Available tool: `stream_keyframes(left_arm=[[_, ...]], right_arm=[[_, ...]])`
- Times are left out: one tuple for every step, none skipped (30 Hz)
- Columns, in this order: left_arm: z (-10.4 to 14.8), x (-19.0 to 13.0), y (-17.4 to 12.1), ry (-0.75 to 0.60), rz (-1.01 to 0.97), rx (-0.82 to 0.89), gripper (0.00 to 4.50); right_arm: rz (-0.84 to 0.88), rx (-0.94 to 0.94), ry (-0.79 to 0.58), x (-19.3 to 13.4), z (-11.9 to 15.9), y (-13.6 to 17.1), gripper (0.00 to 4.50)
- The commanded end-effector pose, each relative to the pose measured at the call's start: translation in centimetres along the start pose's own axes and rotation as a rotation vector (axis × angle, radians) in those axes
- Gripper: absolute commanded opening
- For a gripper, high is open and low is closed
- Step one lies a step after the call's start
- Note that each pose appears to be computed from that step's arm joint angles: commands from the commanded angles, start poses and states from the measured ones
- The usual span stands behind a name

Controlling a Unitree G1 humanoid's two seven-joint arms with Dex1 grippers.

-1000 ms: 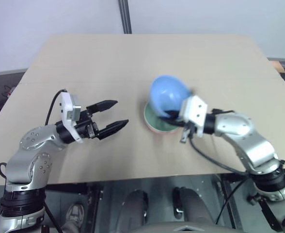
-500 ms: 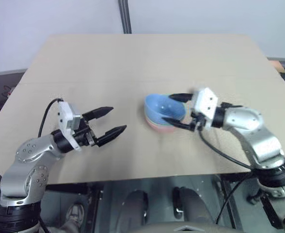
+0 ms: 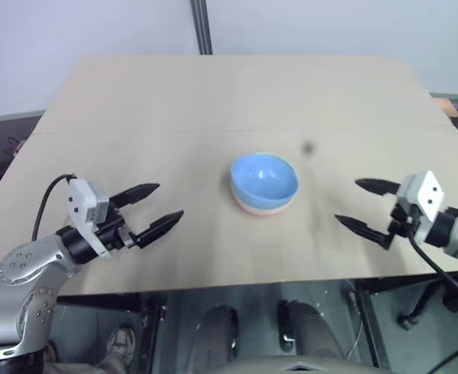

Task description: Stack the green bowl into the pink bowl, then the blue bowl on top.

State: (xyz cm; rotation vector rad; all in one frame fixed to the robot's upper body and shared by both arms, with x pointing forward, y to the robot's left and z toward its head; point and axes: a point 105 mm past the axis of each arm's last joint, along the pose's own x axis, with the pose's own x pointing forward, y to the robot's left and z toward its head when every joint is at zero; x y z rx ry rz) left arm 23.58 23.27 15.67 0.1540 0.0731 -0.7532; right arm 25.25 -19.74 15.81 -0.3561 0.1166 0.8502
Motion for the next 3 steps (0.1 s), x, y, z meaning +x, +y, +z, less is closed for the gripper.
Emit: stream_keyframes(left_arm=[[0.55, -0.94, -0.61, 0.021, -0.008, 0.039, 4.5], [0.42, -1.04, -0.78, 0.03, -0.013, 0.047, 4.5], [0.33, -1.09, -0.82, 0.036, -0.013, 0.05, 4.5]], right_arm=[[-0.004, -0.021, -0.026, -1.44, 0.93, -0.7, 4.48], [-0.001, -0.025, -0.022, -1.52, 0.82, -0.71, 4.48], [0.001, -0.026, -0.02, -1.56, 0.69, -0.79, 4.48]])
